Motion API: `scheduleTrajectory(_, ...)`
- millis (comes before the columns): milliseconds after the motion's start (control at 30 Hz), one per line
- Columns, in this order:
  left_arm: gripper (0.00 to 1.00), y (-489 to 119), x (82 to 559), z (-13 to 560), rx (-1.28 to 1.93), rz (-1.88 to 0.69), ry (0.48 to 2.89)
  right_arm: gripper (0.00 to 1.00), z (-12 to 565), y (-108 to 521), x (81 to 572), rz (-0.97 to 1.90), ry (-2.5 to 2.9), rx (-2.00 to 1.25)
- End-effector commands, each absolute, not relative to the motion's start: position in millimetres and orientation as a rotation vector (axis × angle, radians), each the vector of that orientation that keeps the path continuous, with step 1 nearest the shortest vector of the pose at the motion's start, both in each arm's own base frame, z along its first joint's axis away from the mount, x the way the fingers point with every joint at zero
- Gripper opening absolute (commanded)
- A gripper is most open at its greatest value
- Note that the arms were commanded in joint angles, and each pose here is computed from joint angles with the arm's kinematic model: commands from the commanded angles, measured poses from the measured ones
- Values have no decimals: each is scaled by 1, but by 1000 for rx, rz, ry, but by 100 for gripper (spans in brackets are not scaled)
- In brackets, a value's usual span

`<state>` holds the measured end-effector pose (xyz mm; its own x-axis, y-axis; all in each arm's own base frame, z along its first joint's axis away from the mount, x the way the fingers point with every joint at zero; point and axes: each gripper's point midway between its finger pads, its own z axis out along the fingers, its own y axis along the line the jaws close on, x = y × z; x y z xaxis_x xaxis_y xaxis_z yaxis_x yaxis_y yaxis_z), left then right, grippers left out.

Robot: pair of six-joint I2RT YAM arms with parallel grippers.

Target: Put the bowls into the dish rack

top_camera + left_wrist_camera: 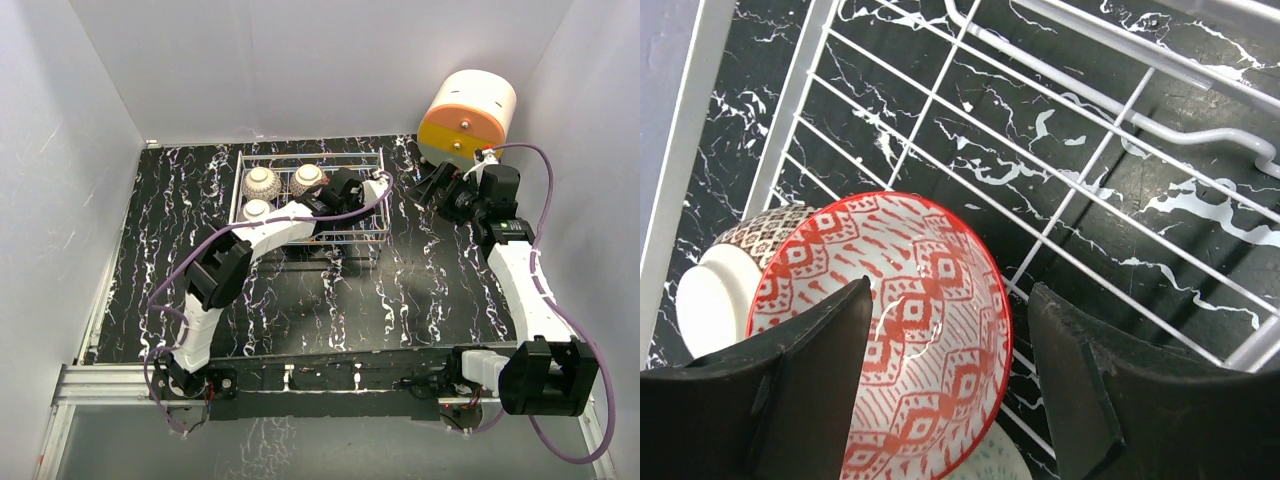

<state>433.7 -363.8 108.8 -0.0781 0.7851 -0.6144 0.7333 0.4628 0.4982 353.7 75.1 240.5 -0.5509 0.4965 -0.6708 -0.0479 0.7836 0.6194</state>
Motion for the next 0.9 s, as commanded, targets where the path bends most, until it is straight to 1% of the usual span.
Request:
scheduleTrajectory(0,61,-366,433,110,1299,89,1864,99,272,74,362,762,1968,304)
scheduleTrajectory(100,60,-370,432,108,1303,63,1893,99,273,71,363,766,1974,312)
scheduleTrajectory(233,55,-370,430,100,1299,49,1923,98,273,67,362,778,1975,327)
scheduleTrajectory(467,49,-365,435,98,1250,73,1923,97,275,60,363,778,1965,351)
scheduleTrajectory(633,36,-362,442,99,1235,108,1912,96,271,58,362,773,1972,362)
scheduleTrajectory(867,35,-361,446,98,1226,115,1927,96,267,56,362,765,1978,364)
